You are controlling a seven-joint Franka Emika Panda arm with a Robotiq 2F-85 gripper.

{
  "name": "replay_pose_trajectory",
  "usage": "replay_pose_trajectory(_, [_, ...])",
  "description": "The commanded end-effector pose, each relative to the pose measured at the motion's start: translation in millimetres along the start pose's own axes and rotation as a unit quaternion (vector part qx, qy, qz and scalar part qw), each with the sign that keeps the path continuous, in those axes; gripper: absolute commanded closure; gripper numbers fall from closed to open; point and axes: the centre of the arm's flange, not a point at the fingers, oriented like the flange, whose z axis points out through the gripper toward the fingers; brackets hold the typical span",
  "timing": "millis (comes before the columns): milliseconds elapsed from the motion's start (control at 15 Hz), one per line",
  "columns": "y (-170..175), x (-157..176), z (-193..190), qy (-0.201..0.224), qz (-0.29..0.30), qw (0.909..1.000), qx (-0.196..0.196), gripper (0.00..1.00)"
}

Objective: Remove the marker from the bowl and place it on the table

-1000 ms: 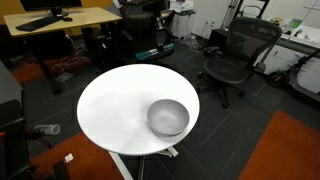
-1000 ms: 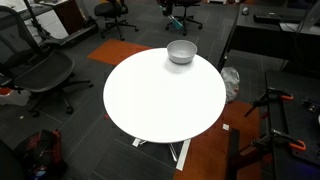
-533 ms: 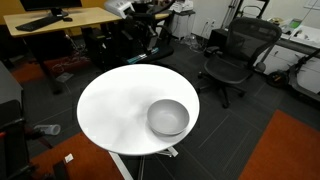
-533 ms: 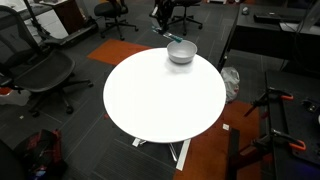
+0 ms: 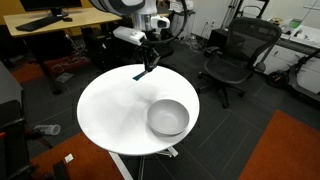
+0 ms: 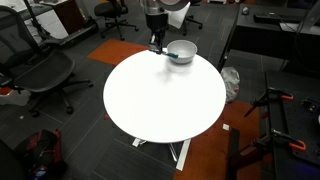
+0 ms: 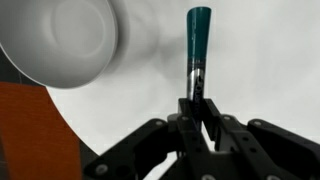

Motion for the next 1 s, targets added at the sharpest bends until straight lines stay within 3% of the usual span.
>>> replay_pose_trajectory(0, [-5.0,24.3,27.1,0.017,-0.009,0.9998,-0.005,0.95])
replay_pose_trajectory(933, [-64.8,52.7,106.8,-0.008,-0.03,0.9995,-0.001,0.95])
